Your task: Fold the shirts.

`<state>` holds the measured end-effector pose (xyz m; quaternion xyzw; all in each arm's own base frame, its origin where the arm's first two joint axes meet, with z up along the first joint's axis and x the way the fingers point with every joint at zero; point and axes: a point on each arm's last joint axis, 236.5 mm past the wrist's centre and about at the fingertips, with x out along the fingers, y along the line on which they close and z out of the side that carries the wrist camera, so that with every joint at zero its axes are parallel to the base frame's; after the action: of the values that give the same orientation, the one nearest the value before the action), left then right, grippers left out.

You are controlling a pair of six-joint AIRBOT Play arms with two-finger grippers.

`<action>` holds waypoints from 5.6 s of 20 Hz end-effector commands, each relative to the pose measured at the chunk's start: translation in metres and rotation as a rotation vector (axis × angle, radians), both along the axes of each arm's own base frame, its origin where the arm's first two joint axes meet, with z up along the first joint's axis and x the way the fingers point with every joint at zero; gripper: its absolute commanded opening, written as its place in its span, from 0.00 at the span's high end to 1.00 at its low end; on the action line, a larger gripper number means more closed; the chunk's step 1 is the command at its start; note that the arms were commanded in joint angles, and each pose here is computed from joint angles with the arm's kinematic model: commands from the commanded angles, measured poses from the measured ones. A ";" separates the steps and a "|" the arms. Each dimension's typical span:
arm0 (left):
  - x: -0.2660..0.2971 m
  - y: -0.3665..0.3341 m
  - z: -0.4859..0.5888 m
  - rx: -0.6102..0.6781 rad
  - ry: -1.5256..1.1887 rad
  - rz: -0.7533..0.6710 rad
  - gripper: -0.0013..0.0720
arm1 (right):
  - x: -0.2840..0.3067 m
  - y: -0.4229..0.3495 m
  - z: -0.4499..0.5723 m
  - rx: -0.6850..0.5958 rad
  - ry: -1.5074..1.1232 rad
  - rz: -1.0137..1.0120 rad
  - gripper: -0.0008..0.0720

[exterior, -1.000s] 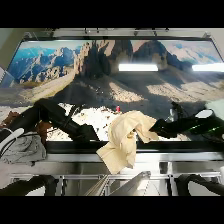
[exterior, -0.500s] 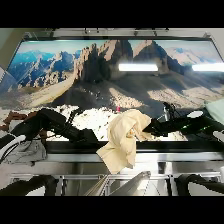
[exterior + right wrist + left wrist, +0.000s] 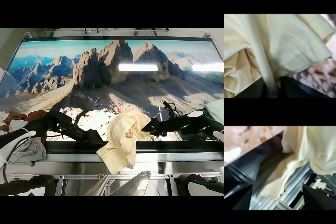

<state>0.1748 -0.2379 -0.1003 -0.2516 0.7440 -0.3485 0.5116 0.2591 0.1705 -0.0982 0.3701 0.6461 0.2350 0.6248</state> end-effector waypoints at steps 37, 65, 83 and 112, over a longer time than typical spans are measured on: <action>0.322 0.014 0.187 -0.197 -0.882 0.092 0.95 | 0.158 -0.211 0.148 -0.337 -0.836 -0.551 0.96; 0.025 0.057 -0.007 0.117 0.115 0.113 0.16 | 0.121 -0.280 0.078 -0.303 -0.308 -0.444 0.39; 0.151 0.018 0.056 -0.082 -0.151 0.109 0.95 | 0.128 -0.232 -0.010 -0.203 -0.066 -0.412 0.39; 0.024 0.068 0.550 -0.207 -1.546 0.011 0.95 | -0.074 -0.130 0.603 0.680 -1.761 -0.428 0.96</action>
<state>0.2331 -0.1756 0.4121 -0.0539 0.2123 -0.5437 0.8102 0.2394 0.0311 0.4608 0.3331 -0.1515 0.4073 0.8368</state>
